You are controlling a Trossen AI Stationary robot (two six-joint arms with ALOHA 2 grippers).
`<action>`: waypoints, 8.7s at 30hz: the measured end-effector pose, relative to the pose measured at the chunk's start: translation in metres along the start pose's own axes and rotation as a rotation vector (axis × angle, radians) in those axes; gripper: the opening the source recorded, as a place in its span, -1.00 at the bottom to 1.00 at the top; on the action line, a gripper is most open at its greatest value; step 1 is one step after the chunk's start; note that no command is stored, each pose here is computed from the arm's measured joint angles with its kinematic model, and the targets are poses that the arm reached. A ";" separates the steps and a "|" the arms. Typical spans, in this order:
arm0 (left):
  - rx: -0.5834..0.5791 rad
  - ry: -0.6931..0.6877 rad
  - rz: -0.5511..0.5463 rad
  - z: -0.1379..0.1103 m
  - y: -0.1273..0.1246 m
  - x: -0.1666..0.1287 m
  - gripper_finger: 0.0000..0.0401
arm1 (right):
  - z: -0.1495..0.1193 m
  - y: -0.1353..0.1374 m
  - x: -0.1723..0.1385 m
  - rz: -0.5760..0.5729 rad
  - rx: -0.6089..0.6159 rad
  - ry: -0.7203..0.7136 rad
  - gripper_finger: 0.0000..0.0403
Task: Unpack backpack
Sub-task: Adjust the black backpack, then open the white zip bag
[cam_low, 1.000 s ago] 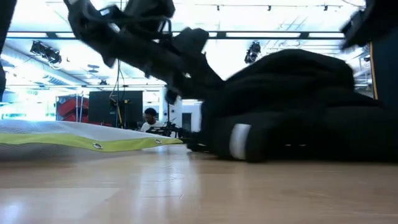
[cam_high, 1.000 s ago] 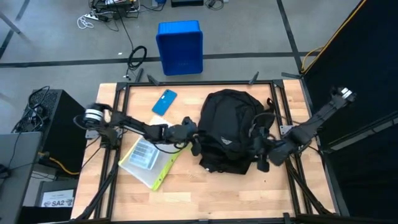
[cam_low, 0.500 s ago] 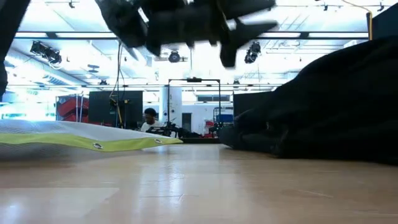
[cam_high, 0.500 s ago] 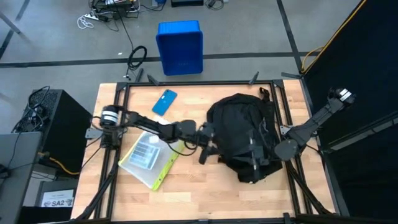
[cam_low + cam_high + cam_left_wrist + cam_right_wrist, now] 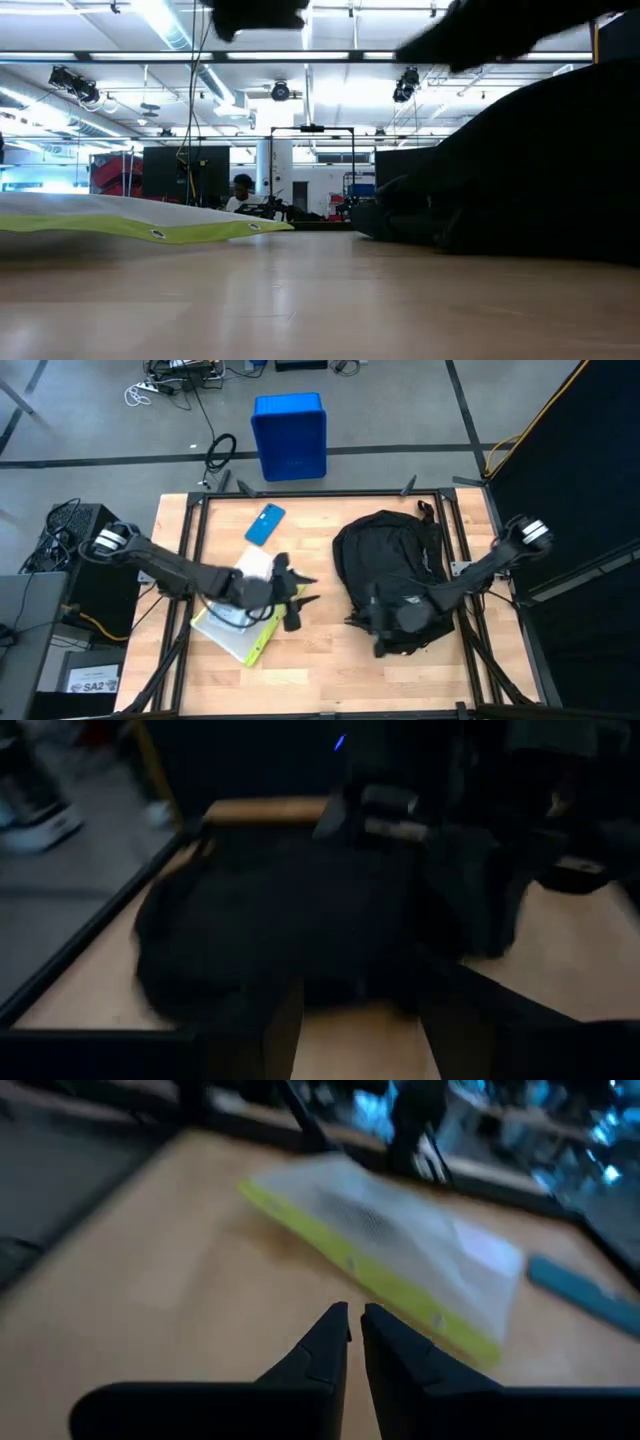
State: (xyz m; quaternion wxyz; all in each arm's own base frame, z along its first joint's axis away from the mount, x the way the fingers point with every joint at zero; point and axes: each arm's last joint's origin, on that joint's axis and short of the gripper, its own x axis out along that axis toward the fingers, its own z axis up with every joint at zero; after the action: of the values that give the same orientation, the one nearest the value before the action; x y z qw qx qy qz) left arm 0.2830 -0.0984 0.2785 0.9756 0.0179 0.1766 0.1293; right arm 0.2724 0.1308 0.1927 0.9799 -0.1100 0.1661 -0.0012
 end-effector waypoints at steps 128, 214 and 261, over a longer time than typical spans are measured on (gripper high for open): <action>-0.197 -0.301 0.143 -0.135 0.035 -0.079 -1.00 | -0.051 -0.175 0.213 0.542 0.523 0.322 -0.57; 0.152 0.008 -0.185 0.008 -0.028 -0.166 -0.01 | 0.173 -0.124 0.048 0.326 0.174 -0.192 -1.00; 0.338 0.399 0.156 -0.137 -0.048 -0.031 -0.03 | 0.020 -0.203 0.063 -0.003 0.154 0.404 0.01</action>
State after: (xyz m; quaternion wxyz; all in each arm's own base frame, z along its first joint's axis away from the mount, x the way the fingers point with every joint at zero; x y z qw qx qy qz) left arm 0.2192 -0.1544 0.1571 0.8918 0.1682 0.3823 0.1737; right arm 0.3453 -0.0654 0.2342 0.9323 -0.0326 0.3582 -0.0371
